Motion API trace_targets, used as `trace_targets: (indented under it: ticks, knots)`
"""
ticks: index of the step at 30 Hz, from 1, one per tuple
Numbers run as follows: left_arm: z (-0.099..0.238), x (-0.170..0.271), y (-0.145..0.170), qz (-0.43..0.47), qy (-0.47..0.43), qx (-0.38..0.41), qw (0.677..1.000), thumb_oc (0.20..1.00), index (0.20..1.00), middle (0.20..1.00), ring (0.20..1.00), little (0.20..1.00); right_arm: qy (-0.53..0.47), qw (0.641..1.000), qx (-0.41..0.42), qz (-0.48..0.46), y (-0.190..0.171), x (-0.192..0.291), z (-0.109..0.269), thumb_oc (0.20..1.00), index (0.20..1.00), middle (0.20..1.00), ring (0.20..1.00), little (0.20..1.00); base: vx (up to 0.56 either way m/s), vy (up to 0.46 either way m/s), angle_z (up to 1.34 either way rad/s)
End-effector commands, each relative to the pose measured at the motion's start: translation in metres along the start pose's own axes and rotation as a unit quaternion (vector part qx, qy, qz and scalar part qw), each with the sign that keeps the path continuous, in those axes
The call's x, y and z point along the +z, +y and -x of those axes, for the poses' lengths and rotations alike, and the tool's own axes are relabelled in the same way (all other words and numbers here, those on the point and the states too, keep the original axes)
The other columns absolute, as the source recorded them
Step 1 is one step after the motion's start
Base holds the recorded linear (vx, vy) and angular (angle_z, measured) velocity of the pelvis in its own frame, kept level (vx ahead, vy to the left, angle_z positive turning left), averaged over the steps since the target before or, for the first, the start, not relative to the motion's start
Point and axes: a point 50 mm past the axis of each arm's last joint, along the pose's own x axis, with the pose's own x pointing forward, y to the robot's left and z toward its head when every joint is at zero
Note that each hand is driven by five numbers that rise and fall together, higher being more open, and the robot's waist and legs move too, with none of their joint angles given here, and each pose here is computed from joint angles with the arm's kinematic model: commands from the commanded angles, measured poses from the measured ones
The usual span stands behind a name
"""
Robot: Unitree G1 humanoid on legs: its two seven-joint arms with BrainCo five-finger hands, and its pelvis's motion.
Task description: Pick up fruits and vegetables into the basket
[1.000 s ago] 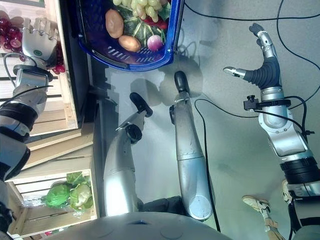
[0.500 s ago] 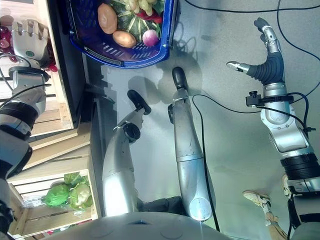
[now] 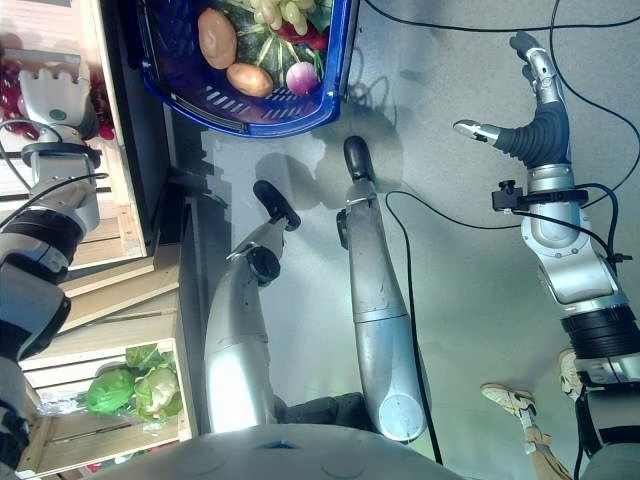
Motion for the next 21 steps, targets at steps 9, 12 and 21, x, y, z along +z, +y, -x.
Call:
trace_targets:
  ticks: [9, 12, 21]
  knots:
    - [0.03, -0.042, -0.05, 0.085, 0.105, -0.074, 0.988, 0.2, 0.2, 0.2, 0.2, 0.2, -0.054, 0.999, 0.003, -0.001, 0.003, 0.019, 0.007, 1.0, 1.0, 1.0, 1.0, 1.0, -0.03, 0.014, 0.01]
    - [0.028, -0.045, -0.046, 0.183, 0.137, -0.073, 0.971, 0.2, 0.2, 0.2, 0.2, 0.2, -0.049, 0.999, 0.012, 0.001, 0.006, 0.018, 0.01, 1.0, 1.0, 1.0, 1.0, 1.0, -0.03, 0.008, 0.05]
    - [0.025, -0.043, -0.03, 0.425, 0.169, -0.029, 0.889, 0.2, 0.2, 0.2, 0.2, 0.2, -0.021, 0.998, 0.055, 0.006, 0.018, 0.012, 0.026, 1.0, 1.0, 1.0, 1.0, 1.0, -0.01, 0.008, 0.11]
